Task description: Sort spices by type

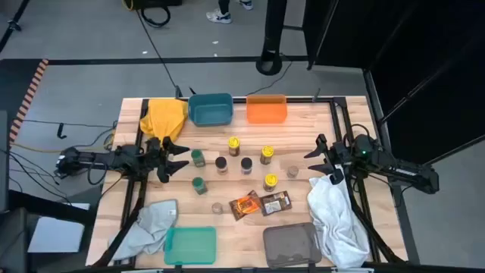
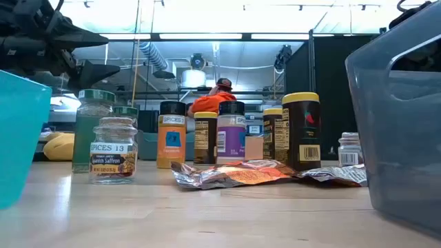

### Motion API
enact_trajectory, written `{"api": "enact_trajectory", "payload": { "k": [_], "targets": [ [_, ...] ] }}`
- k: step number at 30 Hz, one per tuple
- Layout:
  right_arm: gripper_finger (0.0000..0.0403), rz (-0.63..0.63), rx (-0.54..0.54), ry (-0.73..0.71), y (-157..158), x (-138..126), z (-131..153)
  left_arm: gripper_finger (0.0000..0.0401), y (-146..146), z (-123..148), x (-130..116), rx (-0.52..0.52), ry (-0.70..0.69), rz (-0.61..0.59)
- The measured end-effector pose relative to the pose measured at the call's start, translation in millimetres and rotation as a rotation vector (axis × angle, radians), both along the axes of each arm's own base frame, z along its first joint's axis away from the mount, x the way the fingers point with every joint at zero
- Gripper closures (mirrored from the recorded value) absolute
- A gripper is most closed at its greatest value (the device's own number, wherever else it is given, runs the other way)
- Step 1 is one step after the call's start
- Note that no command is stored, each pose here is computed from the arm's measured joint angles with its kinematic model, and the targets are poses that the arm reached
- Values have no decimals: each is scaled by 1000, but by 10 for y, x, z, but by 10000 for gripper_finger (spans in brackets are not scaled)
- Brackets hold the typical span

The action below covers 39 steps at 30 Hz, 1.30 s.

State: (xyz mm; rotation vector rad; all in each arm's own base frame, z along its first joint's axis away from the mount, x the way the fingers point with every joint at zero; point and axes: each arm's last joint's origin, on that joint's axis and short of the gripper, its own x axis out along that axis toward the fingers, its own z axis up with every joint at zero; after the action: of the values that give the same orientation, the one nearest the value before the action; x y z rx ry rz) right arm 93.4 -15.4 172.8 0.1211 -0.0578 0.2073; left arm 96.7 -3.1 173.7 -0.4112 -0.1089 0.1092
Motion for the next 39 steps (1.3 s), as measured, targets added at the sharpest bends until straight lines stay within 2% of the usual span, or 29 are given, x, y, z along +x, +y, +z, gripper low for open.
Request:
{"api": "enact_trajectory", "payload": {
  "k": [39],
  "targets": [
    [196, 0, 0, 0, 0, 0, -1, 80, 1, 26, -2, -3, -27, 2]
  ]
}}
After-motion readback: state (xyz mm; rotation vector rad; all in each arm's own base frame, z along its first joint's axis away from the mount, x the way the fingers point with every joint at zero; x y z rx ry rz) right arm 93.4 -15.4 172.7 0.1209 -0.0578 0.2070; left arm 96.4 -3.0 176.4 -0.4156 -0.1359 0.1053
